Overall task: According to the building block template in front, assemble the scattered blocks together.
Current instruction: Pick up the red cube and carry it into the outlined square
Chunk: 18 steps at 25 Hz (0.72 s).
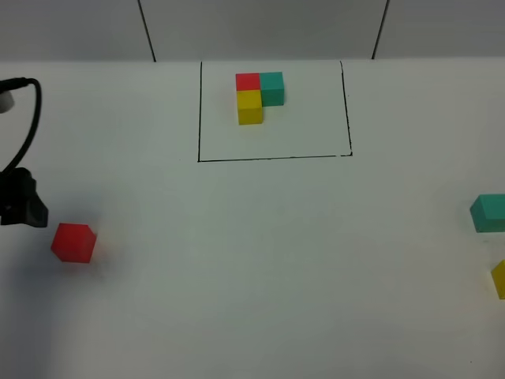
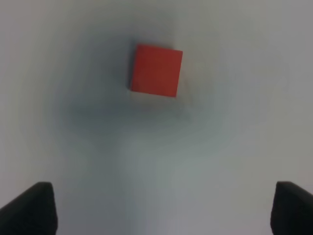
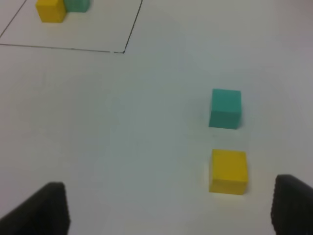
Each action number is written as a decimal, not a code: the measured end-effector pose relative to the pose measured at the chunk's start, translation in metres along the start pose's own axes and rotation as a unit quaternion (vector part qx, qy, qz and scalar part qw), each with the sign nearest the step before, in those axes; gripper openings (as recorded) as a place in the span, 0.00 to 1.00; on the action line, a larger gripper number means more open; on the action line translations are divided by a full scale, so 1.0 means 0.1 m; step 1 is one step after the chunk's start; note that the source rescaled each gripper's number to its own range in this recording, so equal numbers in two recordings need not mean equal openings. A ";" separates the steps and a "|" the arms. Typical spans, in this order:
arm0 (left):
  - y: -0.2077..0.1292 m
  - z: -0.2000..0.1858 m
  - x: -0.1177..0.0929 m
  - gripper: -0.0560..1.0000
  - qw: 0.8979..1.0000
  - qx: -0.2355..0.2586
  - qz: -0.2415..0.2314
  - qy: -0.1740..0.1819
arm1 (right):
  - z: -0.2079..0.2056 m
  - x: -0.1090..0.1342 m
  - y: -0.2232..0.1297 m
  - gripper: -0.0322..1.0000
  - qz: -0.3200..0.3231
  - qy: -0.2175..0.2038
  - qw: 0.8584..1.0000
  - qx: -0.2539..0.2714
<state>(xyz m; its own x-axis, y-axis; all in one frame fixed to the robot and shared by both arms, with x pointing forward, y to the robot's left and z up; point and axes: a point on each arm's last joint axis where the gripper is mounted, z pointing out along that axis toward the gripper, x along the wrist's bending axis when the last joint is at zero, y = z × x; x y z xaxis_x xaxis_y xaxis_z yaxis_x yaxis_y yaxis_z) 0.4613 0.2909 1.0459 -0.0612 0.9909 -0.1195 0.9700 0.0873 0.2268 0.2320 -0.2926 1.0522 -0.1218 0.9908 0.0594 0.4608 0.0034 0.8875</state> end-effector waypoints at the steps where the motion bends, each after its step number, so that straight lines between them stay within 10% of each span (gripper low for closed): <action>1: 0.07 0.11 0.00 0.94 1.000 0.017 0.004 0.001 | 0.00 0.00 0.00 0.71 0.000 0.000 1.000 0.000; 18: 0.38 1.23 -0.17 0.92 0.993 0.096 0.053 0.045 | 0.00 0.00 0.00 0.71 0.000 0.000 1.000 0.000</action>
<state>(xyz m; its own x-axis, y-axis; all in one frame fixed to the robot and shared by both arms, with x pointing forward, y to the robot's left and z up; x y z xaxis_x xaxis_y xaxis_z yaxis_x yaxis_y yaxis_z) 0.5276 0.2642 0.9377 0.0313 0.9994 -0.0159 0.9985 -0.0305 0.0447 0.2320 -0.2926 1.0522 -0.1218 0.9908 0.0594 0.4608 0.0034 0.8875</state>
